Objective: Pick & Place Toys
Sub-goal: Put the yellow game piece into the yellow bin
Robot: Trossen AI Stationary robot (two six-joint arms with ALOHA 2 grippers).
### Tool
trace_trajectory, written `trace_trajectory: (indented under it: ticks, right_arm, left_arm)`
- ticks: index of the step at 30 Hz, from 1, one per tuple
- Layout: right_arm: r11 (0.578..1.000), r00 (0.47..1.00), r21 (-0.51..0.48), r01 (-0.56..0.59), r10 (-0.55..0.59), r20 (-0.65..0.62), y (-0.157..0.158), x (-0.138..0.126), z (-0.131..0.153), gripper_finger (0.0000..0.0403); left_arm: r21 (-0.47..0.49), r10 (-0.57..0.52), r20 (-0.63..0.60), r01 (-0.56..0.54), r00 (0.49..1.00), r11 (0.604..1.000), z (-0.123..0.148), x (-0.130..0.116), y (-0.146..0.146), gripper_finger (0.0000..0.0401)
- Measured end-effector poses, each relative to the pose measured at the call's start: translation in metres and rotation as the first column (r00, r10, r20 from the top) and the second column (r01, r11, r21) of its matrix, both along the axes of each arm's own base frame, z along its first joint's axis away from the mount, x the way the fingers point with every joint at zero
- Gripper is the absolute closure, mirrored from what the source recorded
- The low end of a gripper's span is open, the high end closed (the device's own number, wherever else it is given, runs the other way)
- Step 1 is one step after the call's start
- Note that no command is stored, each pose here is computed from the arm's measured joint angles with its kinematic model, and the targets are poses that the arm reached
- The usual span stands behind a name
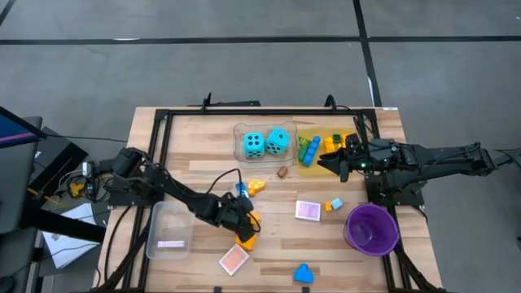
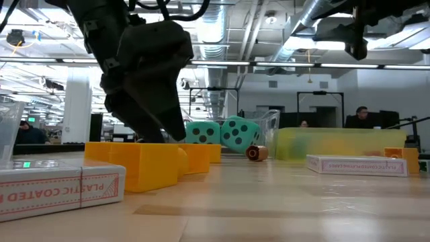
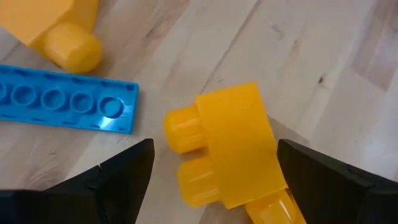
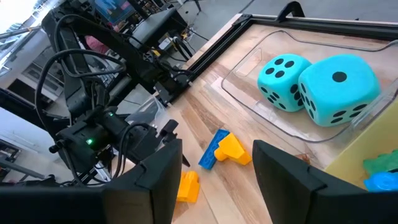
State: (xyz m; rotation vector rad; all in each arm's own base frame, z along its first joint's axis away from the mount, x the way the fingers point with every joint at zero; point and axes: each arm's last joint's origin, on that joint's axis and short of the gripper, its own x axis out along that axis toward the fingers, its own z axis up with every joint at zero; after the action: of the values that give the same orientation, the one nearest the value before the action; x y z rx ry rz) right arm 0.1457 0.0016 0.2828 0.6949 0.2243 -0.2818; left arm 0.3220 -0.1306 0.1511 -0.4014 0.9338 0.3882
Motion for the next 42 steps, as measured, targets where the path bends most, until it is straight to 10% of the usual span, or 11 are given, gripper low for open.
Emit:
trace_trajectory:
  ticks: [22,30,42]
  right_arm:
    - [1.0,1.0,-0.024,-0.007,0.007,-0.008,0.0,0.0,0.0,0.0214]
    - [1.0,1.0,-0.024,-0.007,0.007,-0.008,0.0,0.0,0.0,0.0214]
    - [0.996,0.999,-0.083,-0.027,0.024,-0.028,0.0,0.005,-0.002,0.0214]
  left_arm:
    - [0.055,-0.103,-0.121,0.11,0.987,0.992,-0.026,0.0,-0.003,0.0067]
    - [0.094,-0.101,-0.109,0.111,0.989,0.989,-0.022,0.0,0.0,0.0134]
    - [0.094,-0.155,0.07,0.148,0.985,0.984,0.044,-0.007,0.016,0.014]
